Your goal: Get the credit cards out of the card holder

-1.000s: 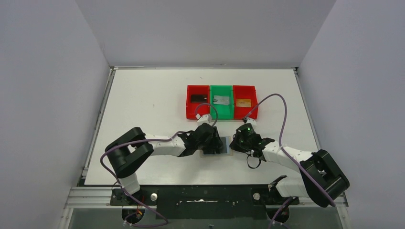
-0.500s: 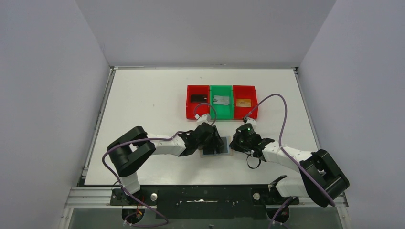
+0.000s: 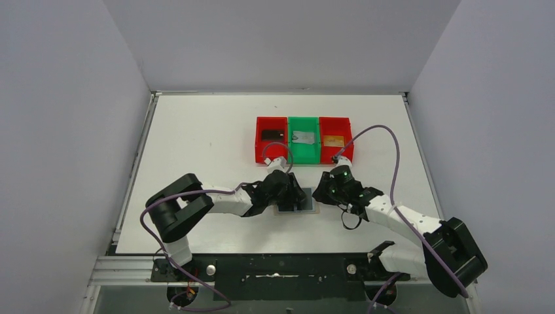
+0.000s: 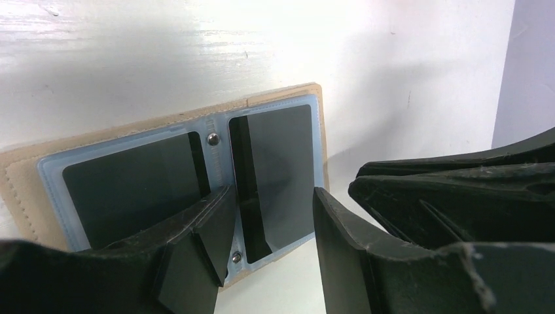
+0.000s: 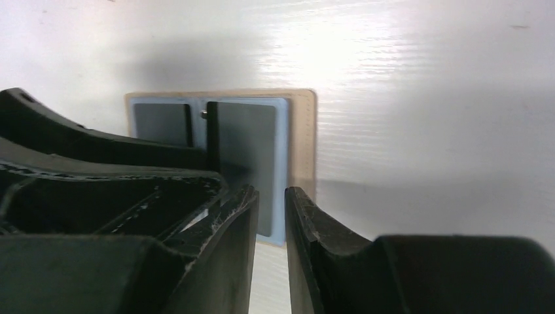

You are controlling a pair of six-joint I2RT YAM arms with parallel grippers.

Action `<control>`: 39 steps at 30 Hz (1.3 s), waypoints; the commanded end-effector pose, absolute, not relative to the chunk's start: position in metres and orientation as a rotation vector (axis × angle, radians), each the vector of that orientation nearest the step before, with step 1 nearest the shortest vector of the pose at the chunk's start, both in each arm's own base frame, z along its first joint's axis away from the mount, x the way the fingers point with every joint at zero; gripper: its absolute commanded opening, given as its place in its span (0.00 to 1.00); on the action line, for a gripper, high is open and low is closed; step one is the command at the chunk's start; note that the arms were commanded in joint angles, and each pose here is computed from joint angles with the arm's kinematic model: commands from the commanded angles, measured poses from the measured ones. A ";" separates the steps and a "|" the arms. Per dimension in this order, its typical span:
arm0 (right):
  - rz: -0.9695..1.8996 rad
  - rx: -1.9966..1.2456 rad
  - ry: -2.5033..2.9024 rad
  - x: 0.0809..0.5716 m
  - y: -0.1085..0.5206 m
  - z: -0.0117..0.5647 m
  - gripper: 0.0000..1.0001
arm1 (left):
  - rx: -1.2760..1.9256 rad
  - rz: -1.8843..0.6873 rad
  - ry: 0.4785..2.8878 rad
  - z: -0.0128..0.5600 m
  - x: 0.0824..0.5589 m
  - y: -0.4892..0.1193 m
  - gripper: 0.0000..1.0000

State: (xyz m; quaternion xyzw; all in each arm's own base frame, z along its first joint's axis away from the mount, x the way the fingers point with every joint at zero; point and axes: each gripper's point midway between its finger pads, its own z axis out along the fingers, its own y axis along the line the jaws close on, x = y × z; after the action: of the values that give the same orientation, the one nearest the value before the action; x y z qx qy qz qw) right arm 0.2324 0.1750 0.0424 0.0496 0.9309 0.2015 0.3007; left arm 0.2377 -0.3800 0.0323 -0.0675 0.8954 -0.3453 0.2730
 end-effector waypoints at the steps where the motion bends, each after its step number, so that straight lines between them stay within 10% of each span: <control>1: 0.685 0.066 2.402 0.246 0.202 0.066 0.23 | -0.189 -0.941 2.414 0.028 0.236 -0.373 0.47; 21: 0.609 0.253 2.637 0.211 0.177 -0.025 0.18 | -0.281 -1.005 2.396 0.022 0.234 -0.362 0.46; 39: 0.612 0.257 2.636 0.209 0.172 -0.027 0.18 | -0.296 -1.175 2.277 0.038 0.236 -0.370 0.12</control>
State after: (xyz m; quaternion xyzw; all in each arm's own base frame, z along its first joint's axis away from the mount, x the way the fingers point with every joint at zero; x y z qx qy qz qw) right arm 0.2448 0.2022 0.0171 0.0874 0.9118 0.2949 0.2720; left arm 0.2353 -0.3587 0.0236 -0.1286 0.8644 -0.4040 0.2704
